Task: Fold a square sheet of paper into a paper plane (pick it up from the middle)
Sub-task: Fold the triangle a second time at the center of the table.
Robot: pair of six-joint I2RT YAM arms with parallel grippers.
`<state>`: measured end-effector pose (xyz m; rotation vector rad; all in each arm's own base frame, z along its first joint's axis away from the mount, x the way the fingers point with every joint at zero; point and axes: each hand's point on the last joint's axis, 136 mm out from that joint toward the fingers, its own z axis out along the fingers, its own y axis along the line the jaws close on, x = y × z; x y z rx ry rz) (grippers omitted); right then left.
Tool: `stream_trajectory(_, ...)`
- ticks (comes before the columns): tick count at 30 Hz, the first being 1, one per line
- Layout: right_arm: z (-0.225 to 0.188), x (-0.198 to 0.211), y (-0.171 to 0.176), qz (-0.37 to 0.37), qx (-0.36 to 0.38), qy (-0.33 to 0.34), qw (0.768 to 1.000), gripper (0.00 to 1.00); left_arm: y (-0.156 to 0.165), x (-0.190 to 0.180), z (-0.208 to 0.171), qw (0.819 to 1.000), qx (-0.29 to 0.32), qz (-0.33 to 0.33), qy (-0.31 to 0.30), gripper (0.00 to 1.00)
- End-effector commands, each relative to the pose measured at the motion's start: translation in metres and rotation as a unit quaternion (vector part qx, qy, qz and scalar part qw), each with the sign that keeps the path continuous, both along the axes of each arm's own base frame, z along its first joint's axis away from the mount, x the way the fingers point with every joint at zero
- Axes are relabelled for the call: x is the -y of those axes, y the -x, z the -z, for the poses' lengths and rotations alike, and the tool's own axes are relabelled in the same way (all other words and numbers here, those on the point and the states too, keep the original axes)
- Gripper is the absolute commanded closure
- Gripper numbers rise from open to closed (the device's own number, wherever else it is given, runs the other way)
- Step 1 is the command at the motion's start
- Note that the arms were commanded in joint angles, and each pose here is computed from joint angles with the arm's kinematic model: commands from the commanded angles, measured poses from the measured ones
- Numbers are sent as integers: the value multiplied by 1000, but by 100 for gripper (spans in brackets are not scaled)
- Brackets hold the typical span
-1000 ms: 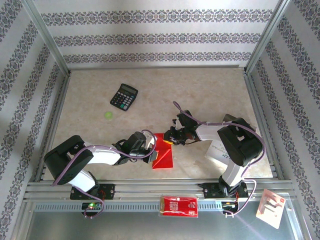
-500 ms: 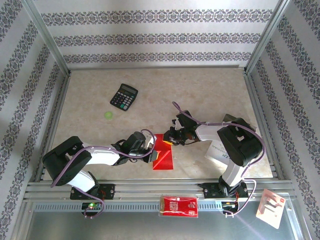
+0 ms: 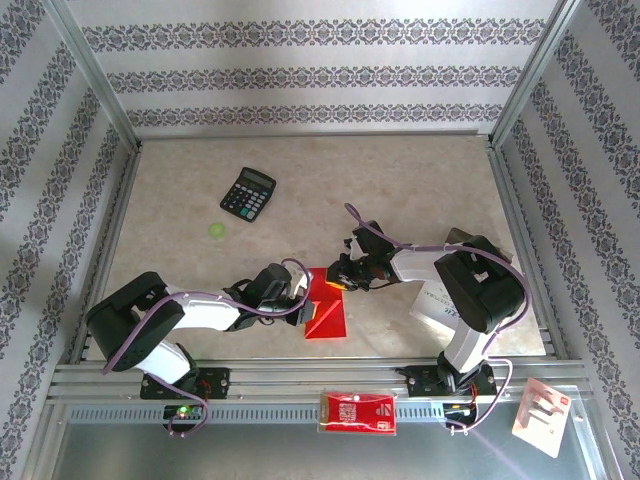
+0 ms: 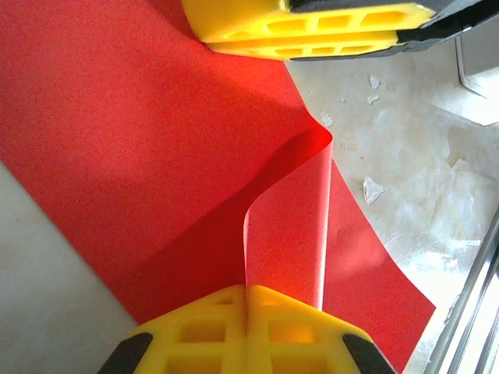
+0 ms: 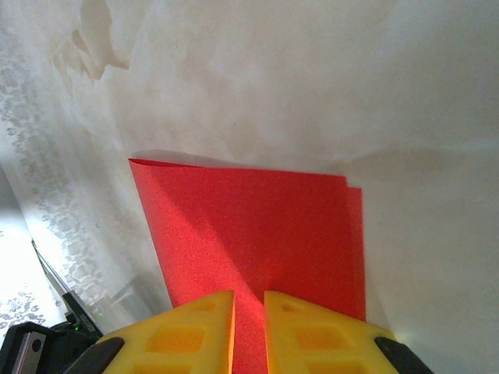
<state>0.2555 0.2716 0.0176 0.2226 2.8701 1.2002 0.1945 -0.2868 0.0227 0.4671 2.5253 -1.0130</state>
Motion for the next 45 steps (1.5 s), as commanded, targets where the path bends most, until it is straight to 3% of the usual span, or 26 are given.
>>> stream_trajectory(1, 15, 3, 10, -3, -21, 20, 1000, 81, 4, -6, 10, 1000, -9, -5, -17, 99)
stream_trajectory(24, 11, 2, 7, -5, -16, 16, 1000, 79, 6, -15, 24, 999, -29, -27, -37, 100)
stream_trajectory(37, -41, 4, -12, -5, 33, -21, 999, 74, 12, -30, 43, 995, -46, -51, -67, 100)
stream_trajectory(41, -49, 11, 5, 5, 37, -26, 999, 75, 11, -31, 44, 995, -46, -53, -71, 100)
stream_trajectory(45, -48, 9, 43, 0, 39, -27, 999, 83, 11, -32, 46, 995, -47, -56, -74, 100)
